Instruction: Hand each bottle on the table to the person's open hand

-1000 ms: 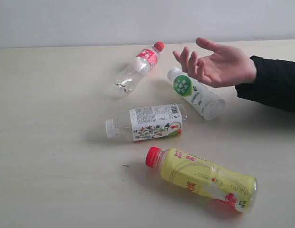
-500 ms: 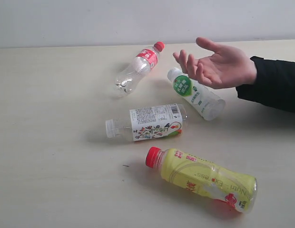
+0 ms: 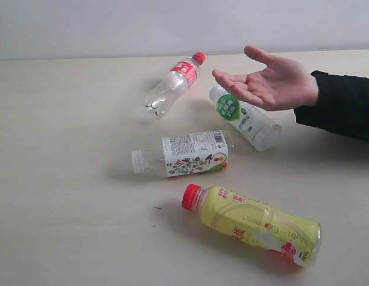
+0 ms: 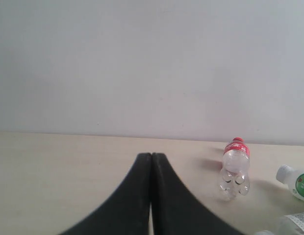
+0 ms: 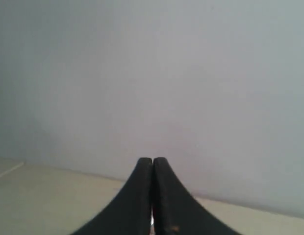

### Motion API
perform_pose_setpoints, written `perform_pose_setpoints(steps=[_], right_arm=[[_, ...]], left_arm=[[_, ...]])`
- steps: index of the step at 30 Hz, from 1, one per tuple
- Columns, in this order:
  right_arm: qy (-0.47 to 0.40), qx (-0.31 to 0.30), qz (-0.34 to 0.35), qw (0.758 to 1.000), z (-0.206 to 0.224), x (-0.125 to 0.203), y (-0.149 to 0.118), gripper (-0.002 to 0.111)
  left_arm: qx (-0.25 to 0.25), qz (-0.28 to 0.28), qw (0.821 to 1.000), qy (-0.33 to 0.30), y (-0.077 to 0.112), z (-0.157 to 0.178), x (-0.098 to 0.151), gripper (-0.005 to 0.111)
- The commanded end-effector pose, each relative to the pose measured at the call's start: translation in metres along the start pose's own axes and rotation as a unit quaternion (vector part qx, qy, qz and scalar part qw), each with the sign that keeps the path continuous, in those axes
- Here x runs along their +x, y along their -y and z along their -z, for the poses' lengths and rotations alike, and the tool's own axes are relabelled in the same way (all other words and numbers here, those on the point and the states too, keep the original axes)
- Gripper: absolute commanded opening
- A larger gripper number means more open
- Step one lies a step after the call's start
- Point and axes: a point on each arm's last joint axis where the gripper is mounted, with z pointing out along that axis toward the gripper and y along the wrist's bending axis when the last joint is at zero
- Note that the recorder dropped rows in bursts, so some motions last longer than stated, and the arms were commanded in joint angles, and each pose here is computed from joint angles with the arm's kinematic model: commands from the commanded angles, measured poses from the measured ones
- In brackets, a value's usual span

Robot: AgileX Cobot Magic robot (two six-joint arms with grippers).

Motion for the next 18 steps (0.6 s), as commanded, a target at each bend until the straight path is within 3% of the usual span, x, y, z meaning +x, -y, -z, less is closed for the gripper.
perform_pose_setpoints(steps=[1, 4, 5, 7, 9, 12, 15, 18], right_arm=[[-0.065, -0.024, 0.119, 0.991, -0.032, 0.011, 0.010, 0.000], [-0.070, 0.015, 0.296, 0.953, -0.036, 0.011, 0.022, 0.000], [-0.074, 0.066, 0.362, 0.927, -0.034, 0.007, 0.031, 0.000], [-0.094, 0.188, 0.415, 0.885, -0.027, 0.000, 0.052, 0.000], [-0.106, 0.245, 0.415, 0.870, -0.023, -0.003, 0.062, 0.000], [-0.116, 0.288, 0.365, 0.878, -0.022, 0.000, 0.070, 0.000], [-0.130, 0.300, 0.302, 0.896, -0.023, 0.006, 0.074, 0.000], [-0.180, 0.305, 0.295, 0.888, -0.021, 0.015, 0.077, 0.000]], left_arm=[[0.000, -0.004, 1.000, 0.004, 0.000, 0.000, 0.000, 0.000], [0.000, -0.004, 1.000, 0.004, 0.000, 0.000, 0.000, 0.000], [0.000, -0.004, 1.000, 0.004, 0.000, 0.000, 0.000, 0.000], [0.000, -0.004, 1.000, 0.004, 0.000, 0.000, 0.000, 0.000], [0.000, -0.004, 1.000, 0.004, 0.000, 0.000, 0.000, 0.000], [0.000, -0.004, 1.000, 0.004, 0.000, 0.000, 0.000, 0.000], [0.000, -0.004, 1.000, 0.004, 0.000, 0.000, 0.000, 0.000], [0.000, -0.004, 1.000, 0.004, 0.000, 0.000, 0.000, 0.000]])
